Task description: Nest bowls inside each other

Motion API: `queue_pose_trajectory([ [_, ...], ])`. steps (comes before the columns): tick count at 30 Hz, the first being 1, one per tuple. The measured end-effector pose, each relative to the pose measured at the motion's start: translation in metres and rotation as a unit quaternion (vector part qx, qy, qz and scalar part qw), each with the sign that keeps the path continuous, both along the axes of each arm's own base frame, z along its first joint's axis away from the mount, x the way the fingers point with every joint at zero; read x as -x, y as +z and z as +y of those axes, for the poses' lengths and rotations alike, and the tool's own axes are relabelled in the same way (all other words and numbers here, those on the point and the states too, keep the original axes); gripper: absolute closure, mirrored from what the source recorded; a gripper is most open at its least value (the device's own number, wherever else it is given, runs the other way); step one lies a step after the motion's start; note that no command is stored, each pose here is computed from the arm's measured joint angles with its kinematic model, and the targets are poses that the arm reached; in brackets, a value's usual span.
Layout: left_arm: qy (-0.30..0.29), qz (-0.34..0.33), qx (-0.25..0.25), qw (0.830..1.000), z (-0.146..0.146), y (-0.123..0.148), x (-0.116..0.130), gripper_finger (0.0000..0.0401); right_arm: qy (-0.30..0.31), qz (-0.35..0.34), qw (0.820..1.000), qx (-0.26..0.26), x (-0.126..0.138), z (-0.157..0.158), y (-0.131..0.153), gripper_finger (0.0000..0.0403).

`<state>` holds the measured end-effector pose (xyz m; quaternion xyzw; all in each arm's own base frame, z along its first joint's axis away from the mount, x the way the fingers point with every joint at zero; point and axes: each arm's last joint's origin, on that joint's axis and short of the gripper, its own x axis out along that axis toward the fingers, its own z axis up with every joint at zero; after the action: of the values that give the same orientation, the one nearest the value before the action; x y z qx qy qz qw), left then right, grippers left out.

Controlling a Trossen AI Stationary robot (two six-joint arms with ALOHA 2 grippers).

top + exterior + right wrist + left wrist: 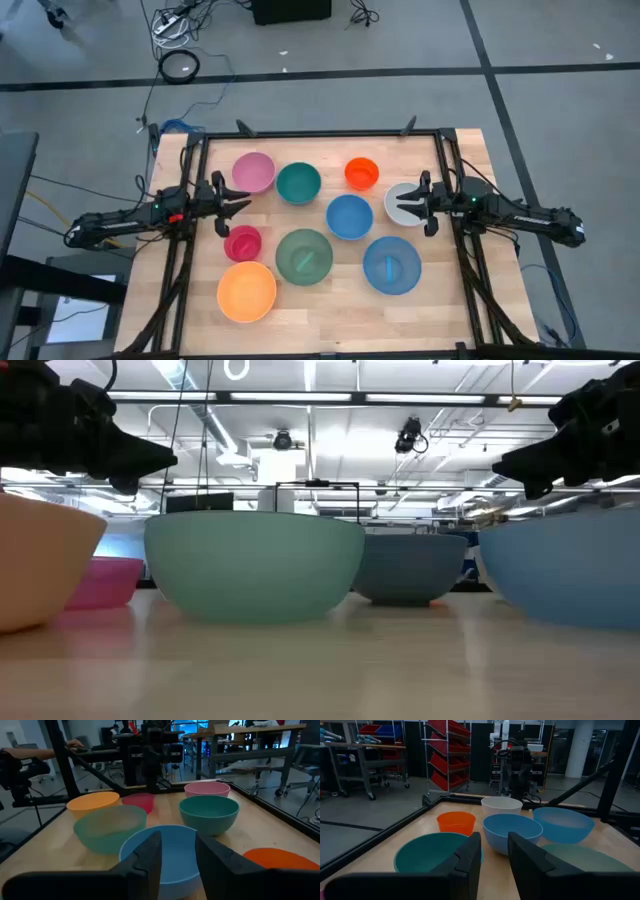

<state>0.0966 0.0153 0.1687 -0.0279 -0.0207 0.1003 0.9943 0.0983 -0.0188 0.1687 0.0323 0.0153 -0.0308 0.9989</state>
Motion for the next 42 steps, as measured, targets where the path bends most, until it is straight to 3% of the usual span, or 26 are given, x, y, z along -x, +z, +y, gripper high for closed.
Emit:
queue_pose_trajectory([
  [42,0.000,0.000,0.000,1.000,0.0000,0.0000,0.0000,0.0295,0.000,-0.013,1.000,0.007,-0.0001,-0.0001,0.0026,0.0295],
])
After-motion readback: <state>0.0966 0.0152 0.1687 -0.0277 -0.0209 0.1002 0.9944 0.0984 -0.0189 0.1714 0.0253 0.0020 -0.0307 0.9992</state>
